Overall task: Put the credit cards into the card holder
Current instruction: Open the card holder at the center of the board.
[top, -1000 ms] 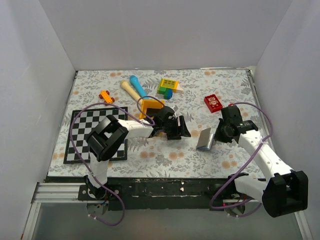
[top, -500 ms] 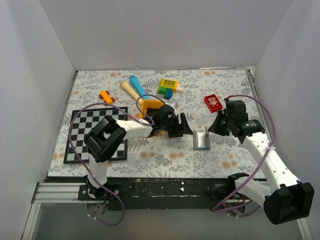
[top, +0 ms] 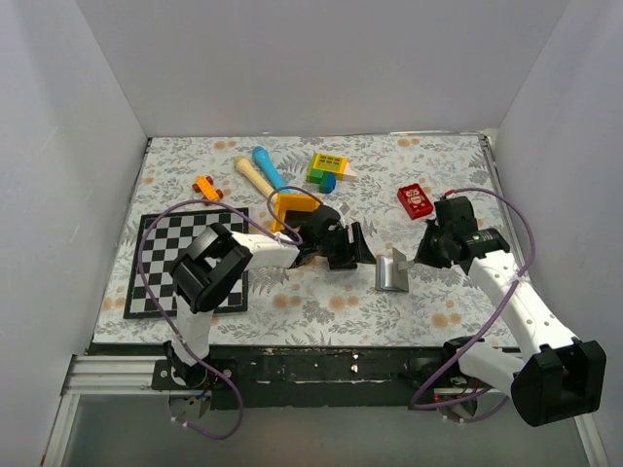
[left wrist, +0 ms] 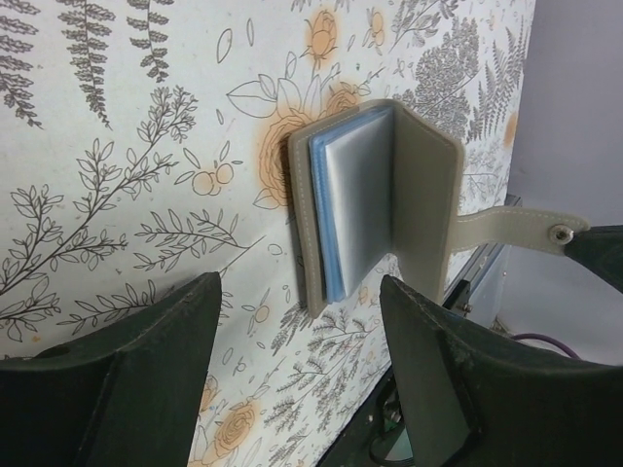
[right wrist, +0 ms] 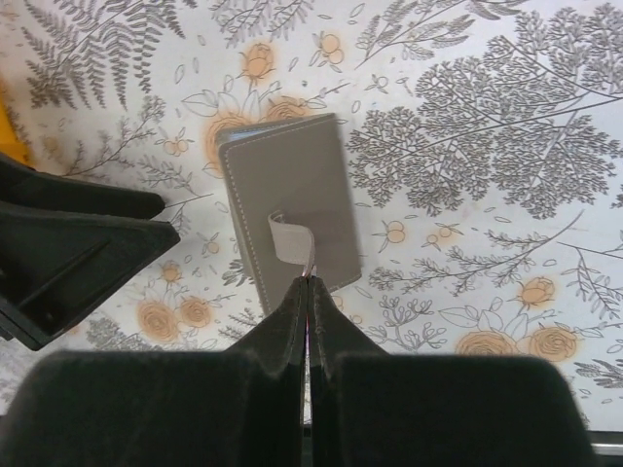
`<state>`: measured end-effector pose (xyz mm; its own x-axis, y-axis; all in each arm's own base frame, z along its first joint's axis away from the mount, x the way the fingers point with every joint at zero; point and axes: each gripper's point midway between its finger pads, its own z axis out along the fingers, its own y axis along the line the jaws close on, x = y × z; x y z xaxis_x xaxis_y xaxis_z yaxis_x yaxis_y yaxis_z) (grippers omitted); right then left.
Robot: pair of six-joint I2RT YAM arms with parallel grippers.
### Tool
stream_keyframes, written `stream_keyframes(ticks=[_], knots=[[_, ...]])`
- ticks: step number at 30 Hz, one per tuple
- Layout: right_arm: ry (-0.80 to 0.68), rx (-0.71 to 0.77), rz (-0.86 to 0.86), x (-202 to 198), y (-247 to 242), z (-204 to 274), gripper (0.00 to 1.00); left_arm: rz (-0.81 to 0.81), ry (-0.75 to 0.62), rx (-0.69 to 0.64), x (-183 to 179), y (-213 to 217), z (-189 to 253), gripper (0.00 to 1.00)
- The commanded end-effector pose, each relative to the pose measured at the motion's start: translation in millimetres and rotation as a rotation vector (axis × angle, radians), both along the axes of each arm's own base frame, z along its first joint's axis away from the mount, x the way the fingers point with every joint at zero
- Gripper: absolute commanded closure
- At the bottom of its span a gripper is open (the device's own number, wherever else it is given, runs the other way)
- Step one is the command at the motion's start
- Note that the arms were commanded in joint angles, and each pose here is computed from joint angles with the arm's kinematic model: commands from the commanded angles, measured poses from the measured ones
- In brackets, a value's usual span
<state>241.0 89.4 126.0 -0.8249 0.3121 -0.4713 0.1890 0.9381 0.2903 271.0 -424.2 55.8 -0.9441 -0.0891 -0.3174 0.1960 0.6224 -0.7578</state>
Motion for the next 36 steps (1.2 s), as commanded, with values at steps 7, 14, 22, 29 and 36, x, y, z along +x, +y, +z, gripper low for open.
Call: stream_keyframes(ticks=[7,14,22,29,36], knots=[[0.068,-0.115,-0.105,-14,-28,-20,0.99,-0.039,0.008,-0.034,-1,-22,1,0.35],[0.101,-0.171,-0.165,-23,-44,-24,0.99,-0.042,0.021,-0.046,-2,-31,-4,0.36],[0.107,-0.197,-0.205,-26,-53,-25,0.99,-0.051,0.028,-0.051,-4,-37,-6,0.39],[0.134,-0.234,-0.257,-34,-64,-29,0.99,-0.060,0.031,-0.051,-5,-41,-9,0.41],[0.152,-0.236,-0.270,-38,-66,-34,0.99,-0.064,0.038,-0.047,-6,-43,-13,0.43]])
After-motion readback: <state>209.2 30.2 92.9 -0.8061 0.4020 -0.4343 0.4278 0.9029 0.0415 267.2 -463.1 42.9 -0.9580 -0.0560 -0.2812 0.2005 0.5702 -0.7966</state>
